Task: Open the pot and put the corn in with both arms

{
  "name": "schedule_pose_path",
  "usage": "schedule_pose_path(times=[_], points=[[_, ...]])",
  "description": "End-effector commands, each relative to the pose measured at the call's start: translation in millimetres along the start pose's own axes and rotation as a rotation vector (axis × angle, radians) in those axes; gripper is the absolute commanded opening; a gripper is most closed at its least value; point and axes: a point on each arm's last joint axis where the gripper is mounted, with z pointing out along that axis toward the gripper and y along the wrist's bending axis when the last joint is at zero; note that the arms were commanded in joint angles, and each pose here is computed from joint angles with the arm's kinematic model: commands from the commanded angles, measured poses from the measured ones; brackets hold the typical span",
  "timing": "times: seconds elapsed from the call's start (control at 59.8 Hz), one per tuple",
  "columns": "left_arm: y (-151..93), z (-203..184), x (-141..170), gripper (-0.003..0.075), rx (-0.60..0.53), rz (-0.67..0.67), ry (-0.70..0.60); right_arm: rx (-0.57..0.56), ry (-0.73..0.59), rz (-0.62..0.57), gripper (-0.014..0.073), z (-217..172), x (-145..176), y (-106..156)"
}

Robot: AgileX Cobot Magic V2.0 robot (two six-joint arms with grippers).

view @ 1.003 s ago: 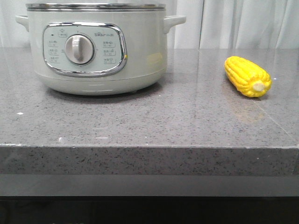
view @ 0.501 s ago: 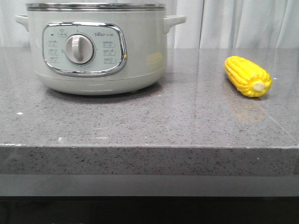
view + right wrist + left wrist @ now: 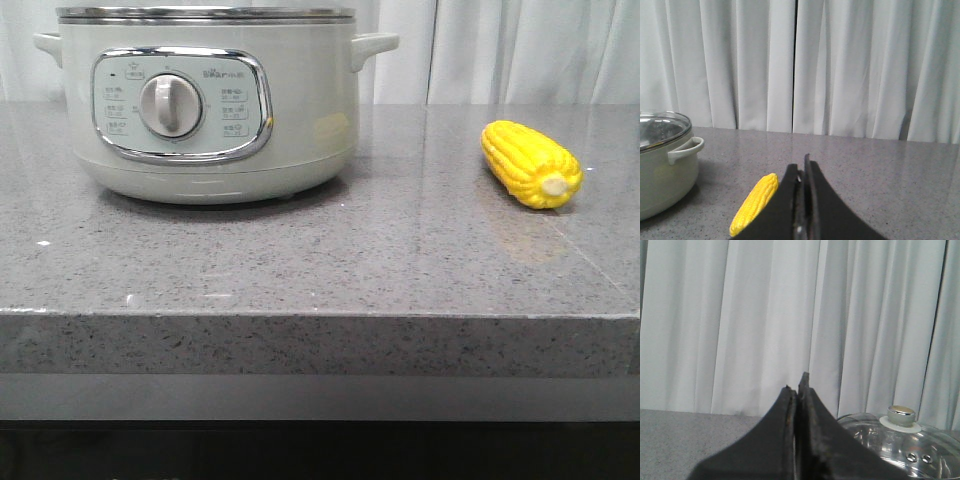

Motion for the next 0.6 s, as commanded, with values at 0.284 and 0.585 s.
schedule_pose_path(times=[0.284,0.585], points=[[-3,38,-18,-0.002,0.008,-0.004,0.34,-0.006,0.313,-0.001,-0.0067,48,-27,1],[-2,48,4,-0.002,0.005,-0.014,0.422,-0.005,0.47,0.006,-0.0066,70,-1,-1]])
